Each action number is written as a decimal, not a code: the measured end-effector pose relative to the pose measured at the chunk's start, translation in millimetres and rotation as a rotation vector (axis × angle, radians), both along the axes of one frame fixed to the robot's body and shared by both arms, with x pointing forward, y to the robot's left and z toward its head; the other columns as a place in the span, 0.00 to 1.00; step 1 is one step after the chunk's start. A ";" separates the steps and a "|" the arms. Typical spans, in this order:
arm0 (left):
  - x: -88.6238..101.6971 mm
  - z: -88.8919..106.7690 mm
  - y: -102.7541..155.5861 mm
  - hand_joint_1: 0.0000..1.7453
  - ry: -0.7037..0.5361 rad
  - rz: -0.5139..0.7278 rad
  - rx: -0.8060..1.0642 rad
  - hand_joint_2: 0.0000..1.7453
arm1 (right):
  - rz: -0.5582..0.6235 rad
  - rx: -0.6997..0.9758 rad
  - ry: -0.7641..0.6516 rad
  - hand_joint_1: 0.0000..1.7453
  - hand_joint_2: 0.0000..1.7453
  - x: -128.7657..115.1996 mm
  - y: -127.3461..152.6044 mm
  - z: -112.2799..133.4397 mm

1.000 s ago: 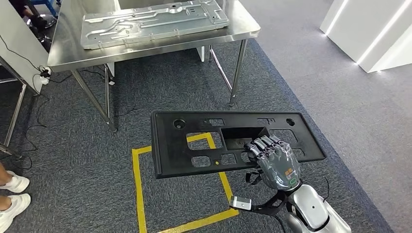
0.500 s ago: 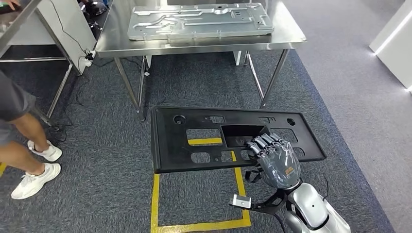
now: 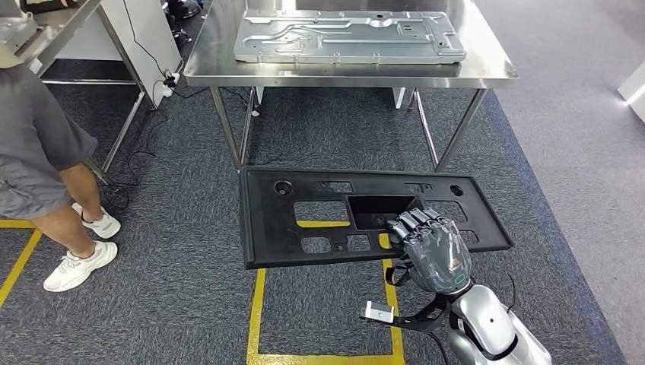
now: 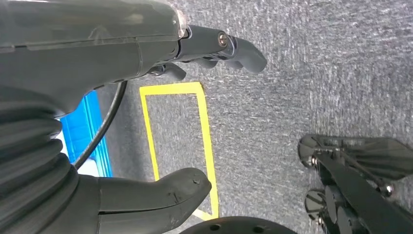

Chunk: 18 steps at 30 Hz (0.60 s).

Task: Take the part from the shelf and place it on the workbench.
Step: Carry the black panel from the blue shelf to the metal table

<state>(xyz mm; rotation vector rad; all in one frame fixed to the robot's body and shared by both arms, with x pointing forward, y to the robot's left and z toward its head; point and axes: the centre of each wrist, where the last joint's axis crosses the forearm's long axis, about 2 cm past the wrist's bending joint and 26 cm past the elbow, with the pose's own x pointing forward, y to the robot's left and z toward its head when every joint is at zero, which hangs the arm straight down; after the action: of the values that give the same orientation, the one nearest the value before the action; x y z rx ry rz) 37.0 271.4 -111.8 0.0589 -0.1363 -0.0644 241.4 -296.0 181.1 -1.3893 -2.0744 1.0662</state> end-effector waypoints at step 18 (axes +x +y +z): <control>-7.0 -0.8 2.0 0.00 -0.003 -0.011 -0.011 1.00 | -0.060 0.008 0.013 1.00 1.00 -1.5 -9.7 -1.5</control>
<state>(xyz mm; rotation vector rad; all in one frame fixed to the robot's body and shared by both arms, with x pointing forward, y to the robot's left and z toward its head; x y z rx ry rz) 30.0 273.4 -112.6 0.0475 -0.1398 -0.0747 239.9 -305.7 179.5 -1.4279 -2.0121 1.0384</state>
